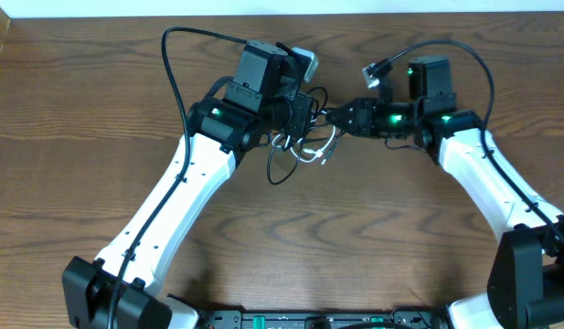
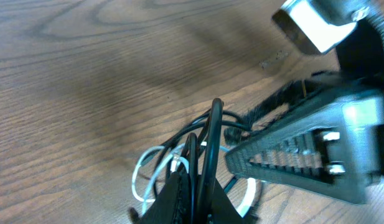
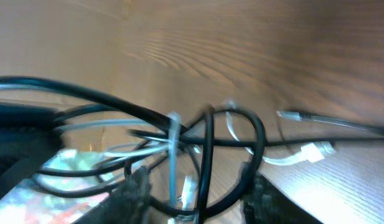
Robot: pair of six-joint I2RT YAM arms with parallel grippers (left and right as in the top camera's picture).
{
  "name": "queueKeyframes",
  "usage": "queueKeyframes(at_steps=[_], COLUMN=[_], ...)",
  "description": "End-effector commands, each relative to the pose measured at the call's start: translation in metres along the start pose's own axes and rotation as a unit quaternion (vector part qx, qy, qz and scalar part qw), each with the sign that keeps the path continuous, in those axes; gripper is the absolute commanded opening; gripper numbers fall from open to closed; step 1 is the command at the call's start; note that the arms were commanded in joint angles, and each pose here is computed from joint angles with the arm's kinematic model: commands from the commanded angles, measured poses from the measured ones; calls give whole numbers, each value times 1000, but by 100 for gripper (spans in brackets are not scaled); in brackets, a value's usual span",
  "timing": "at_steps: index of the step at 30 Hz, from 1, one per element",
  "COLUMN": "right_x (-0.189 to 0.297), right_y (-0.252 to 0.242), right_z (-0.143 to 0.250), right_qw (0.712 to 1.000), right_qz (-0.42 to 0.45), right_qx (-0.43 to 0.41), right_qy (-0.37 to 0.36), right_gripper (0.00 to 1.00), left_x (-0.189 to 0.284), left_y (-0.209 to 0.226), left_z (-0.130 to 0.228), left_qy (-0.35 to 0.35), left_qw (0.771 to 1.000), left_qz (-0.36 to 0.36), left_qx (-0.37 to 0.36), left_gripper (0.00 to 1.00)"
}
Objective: Untangle cables
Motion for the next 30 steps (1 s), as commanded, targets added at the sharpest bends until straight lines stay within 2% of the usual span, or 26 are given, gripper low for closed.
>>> queueKeyframes(at_steps=[1,5,9,13,23,30], right_x=[-3,-2,-1,0,9,25], right_y=[-15,-30,-37,-38,-51,-65], right_z=[7,14,14,15,29,36], right_qw=[994,981,976,974,955,944], right_qz=[104,181,206,213,281,311], right_qx=[-43,-63,-70,-71,-90,-93], right_qy=[2,9,7,6,38,61], right_gripper=[34,29,23,16,2,1], left_x=[-2,0,5,19,92,127], left_y=[0,-5,-15,-20,-44,-47], left_z=[-1,-4,-6,-9,-22,-22], left_qy=[-2,-8,-10,-27,-139,-195], left_qw=[1000,1000,997,996,983,976], left_qz=[0,28,72,82,117,97], left_qx=[6,1,-5,6,-26,-31], left_gripper=[8,7,8,8,8,7])
Point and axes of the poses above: each gripper's point midway between its finger pads, its own x axis back along the fingers, its own y axis along the line the jaws close on, z = x × y, the point moved 9 cm from there along x, back along the fingers, and after that the axes turned 14 degrees about x, right-handed, at the moved point
